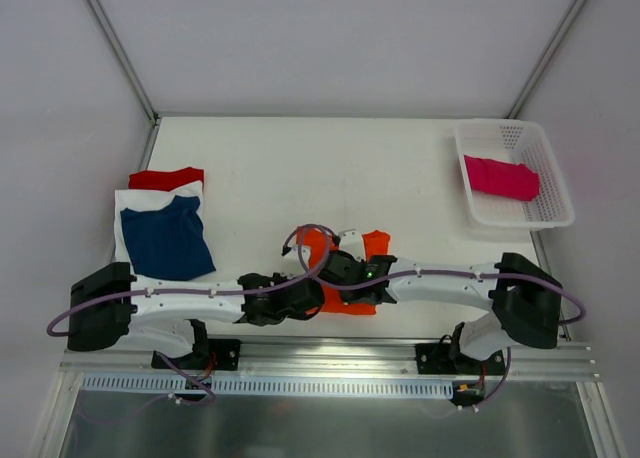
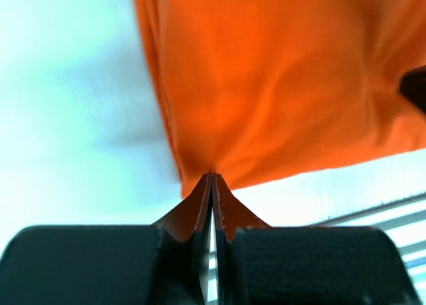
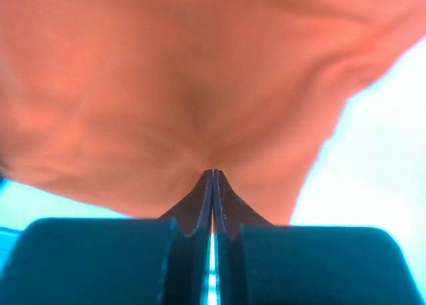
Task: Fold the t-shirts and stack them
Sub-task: Fold the tshirt
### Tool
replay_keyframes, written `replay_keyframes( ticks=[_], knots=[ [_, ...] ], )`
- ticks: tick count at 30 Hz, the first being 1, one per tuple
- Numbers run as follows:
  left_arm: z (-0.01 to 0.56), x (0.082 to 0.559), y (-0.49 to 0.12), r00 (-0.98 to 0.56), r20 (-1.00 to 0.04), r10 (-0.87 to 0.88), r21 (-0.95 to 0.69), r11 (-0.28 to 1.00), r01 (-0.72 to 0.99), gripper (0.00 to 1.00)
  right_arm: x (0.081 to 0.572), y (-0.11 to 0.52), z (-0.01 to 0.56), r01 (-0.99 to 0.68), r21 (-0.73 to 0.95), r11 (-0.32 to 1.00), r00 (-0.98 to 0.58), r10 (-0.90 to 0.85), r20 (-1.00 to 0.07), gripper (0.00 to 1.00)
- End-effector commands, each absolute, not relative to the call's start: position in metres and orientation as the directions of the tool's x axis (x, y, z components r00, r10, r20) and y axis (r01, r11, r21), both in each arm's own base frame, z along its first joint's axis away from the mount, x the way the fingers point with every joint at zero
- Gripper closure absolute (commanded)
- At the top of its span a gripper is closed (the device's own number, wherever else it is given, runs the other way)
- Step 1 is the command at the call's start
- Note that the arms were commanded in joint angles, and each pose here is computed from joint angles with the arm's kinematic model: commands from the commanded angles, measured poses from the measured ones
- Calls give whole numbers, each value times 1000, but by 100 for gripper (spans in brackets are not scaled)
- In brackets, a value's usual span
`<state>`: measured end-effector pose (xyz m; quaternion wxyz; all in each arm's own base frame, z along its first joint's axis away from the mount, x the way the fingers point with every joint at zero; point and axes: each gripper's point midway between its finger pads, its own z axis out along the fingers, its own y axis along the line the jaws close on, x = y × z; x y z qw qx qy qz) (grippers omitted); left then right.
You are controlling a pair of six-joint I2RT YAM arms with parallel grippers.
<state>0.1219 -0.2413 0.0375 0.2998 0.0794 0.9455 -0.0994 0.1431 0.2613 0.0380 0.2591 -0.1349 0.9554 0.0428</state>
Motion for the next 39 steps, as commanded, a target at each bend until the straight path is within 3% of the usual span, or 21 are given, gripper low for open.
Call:
replay_keyframes(
  ticks=[1, 5, 10, 13, 16, 24, 39],
  knots=[
    [79, 141, -230, -729, -684, 33, -129, 978, 165, 100, 155, 256, 110, -250, -49, 967, -725, -221, -652, 100],
    [133, 164, -241, -614, -789, 38, -119, 970, 213, 100, 167, 258, 172, -279, -42, 959, -620, -213, -755, 100],
    [156, 189, -247, -553, -832, 52, -70, 978, 196, 100, 180, 252, 200, -266, -34, 963, -556, -182, -811, 100],
    [144, 203, -256, -559, -827, 61, -81, 971, 225, 100, 188, 253, 189, -258, -37, 965, -573, -184, -799, 100],
    [135, 222, -271, -585, -810, -27, -215, 943, 253, 100, 202, 254, 167, -240, -22, 970, -599, -166, -783, 100],
    [92, 247, -273, -618, -786, 23, -178, 949, 261, 100, 240, 260, 95, -203, 15, 979, -719, -139, -682, 100],
    [59, 257, -293, -665, -745, 48, -170, 951, 258, 100, 253, 254, 50, -160, -18, 987, -785, -138, -604, 100]
  ],
)
